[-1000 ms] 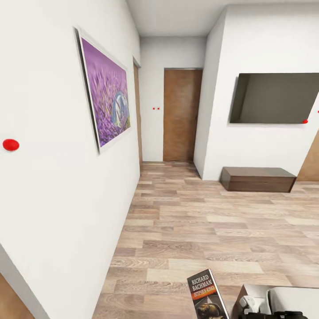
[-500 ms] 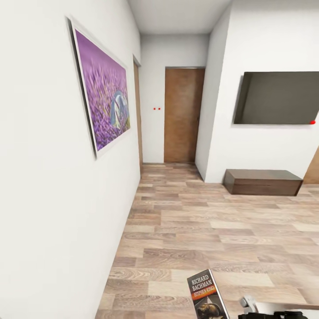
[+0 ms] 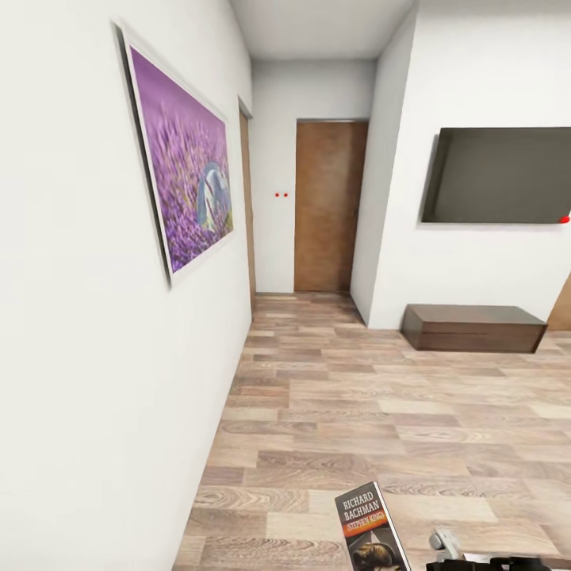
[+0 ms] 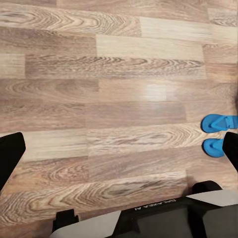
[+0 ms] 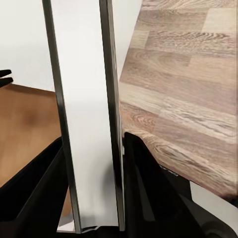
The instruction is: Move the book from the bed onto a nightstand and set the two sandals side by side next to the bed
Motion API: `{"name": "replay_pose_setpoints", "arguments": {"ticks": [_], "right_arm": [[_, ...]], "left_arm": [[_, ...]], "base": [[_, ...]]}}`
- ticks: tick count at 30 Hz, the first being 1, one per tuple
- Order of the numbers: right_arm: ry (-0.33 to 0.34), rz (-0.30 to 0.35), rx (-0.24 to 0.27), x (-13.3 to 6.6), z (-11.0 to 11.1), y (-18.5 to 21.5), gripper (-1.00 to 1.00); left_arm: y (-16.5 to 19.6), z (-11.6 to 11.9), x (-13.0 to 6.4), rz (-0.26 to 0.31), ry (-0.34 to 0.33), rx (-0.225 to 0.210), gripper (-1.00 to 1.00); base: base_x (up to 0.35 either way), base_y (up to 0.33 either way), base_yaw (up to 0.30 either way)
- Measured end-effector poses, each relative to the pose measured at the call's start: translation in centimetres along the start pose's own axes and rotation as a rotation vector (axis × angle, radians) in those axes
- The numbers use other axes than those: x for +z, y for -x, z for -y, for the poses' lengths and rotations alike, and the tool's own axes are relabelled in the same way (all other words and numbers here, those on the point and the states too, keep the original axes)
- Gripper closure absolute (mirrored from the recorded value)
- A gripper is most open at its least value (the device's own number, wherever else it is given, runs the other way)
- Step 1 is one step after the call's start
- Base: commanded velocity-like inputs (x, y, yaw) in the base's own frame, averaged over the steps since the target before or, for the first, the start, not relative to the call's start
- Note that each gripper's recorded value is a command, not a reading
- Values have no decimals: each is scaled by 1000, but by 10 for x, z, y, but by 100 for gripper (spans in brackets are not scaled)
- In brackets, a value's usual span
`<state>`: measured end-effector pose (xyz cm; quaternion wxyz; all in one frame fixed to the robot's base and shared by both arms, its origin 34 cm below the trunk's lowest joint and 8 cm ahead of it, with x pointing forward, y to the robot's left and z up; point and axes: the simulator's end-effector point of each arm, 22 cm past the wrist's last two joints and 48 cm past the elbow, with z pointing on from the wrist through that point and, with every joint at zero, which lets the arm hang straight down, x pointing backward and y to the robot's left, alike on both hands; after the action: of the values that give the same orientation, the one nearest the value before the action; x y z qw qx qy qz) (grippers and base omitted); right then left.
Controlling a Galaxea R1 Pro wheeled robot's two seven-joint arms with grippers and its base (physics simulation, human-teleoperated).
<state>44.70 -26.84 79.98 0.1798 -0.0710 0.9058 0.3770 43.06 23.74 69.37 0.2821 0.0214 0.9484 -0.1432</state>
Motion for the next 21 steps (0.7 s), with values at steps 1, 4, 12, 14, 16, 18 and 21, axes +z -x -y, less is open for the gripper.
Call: {"name": "replay_pose_setpoints", "arguments": {"ticks": [1, 4, 12, 14, 16, 18, 21], "right_arm": [[0, 0, 0, 0, 0, 0, 100], [0, 0, 0, 0, 0, 0, 100], [0, 0, 0, 0, 0, 0, 100], [0, 0, 0, 0, 0, 0, 100], [-1, 0, 0, 0, 0, 0, 100], [-1, 0, 0, 0, 0, 0, 100], [0, 0, 0, 0, 0, 0, 100]], "left_arm": [[0, 0, 0, 0, 0, 0, -100], [0, 0, 0, 0, 1, 0, -100], [0, 0, 0, 0, 1, 0, -100], [0, 0, 0, -1, 1, 0, -100], [0, 0, 0, -1, 2, 0, -100], [0, 0, 0, -1, 1, 0, -100], [0, 0, 0, -1, 2, 0, -100]], "base": [[313, 0, 0], [304, 0, 0], [146, 0, 0], [20, 0, 0], [70, 25, 0], [125, 63, 0], [203, 124, 0]]}}
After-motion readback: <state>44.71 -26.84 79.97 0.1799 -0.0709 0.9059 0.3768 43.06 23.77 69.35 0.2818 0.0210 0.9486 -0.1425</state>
